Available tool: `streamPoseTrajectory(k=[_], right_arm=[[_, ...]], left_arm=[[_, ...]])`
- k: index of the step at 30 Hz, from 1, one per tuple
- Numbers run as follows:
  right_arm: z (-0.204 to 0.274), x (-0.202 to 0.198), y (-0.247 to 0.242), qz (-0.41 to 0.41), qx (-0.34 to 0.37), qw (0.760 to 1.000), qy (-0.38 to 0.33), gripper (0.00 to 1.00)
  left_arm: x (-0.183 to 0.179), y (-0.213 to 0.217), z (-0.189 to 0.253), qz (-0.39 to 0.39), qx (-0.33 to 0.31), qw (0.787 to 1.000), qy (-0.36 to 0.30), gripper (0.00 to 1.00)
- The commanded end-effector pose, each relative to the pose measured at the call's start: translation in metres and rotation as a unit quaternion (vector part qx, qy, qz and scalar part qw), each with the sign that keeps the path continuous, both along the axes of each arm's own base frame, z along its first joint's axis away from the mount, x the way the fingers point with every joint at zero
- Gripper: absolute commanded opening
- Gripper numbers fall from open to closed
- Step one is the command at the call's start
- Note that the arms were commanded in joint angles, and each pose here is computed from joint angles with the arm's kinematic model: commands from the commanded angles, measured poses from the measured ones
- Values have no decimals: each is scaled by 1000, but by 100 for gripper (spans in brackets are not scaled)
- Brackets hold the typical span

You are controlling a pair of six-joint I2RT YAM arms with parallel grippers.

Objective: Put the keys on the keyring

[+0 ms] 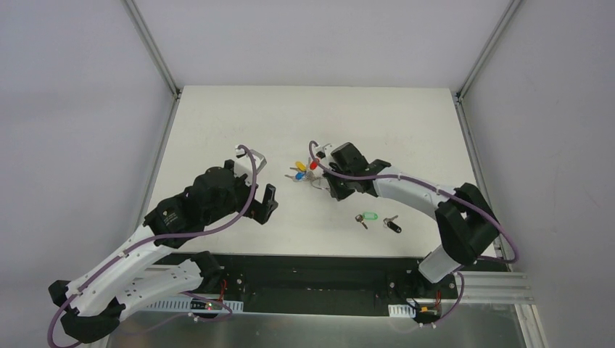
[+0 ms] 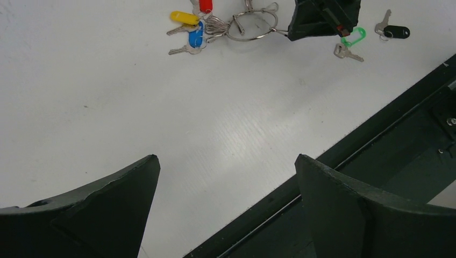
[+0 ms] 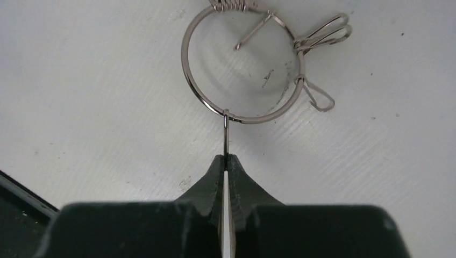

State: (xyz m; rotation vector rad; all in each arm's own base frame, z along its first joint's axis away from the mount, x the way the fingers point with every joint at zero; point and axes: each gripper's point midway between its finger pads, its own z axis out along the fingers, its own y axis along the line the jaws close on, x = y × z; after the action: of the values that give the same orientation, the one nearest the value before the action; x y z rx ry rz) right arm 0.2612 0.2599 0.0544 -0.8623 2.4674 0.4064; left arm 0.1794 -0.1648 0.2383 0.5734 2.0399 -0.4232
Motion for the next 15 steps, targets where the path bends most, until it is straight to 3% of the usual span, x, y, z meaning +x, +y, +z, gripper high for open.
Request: streamPoseTrajectory(k=[1,6,15], right_arm=[[61,-5,3,-11,14,999,-39,0],[93,-26,5,-15,26,999,-16,0],[136,-74,9,-15,28,998,62,0]], left_arm=[[-9,-12,8,-54,-15,998,-11,96],[-13,-19,13,-74,-20,997,-8,94],[-44,-41,37,-190,-61,980,-12,88]])
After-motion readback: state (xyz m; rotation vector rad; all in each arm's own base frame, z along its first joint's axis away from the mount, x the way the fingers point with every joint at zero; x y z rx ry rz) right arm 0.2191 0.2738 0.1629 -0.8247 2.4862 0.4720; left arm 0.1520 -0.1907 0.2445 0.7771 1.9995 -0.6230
